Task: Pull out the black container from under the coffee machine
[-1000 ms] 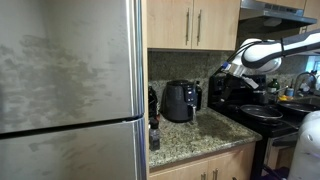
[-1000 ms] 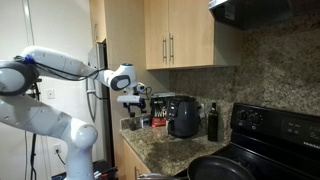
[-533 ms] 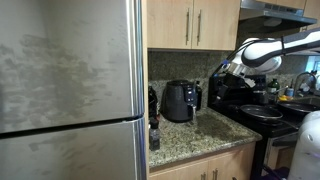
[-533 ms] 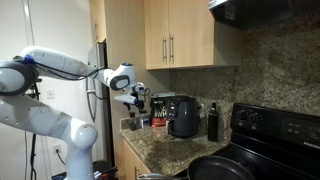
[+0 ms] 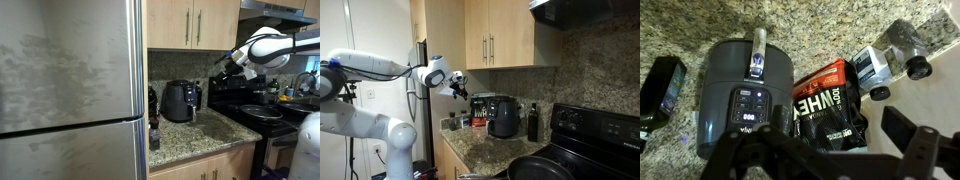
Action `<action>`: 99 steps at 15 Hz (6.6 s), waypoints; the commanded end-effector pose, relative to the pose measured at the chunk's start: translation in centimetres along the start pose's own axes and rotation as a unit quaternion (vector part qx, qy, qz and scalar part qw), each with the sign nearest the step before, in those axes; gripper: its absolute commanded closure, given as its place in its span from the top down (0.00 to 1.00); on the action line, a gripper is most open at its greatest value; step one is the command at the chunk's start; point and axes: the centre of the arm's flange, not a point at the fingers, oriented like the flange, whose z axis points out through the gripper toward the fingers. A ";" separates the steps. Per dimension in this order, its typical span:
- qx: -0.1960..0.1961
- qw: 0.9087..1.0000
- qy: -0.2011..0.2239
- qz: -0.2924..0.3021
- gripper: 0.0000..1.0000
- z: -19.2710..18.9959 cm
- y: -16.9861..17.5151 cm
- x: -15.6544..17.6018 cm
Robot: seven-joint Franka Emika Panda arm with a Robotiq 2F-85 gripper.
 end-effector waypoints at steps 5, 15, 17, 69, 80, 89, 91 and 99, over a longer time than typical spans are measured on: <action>0.019 0.998 -0.046 0.028 1.00 4.6 2.1 0.7; 0.044 0.989 -0.122 0.074 1.00 10.3 3.3 -2.4; 0.041 0.987 -0.141 0.072 1.00 11.1 3.6 -1.9; -0.087 0.965 -0.191 0.157 1.00 32.2 8.3 5.9; -0.191 0.955 -0.147 0.170 0.24 35.6 8.6 5.6; -0.173 0.935 -0.277 0.138 0.13 31.2 5.7 2.9; -0.178 0.931 -0.274 0.161 0.12 30.7 5.9 2.5; -0.156 0.935 -0.243 0.206 0.89 29.5 6.8 2.5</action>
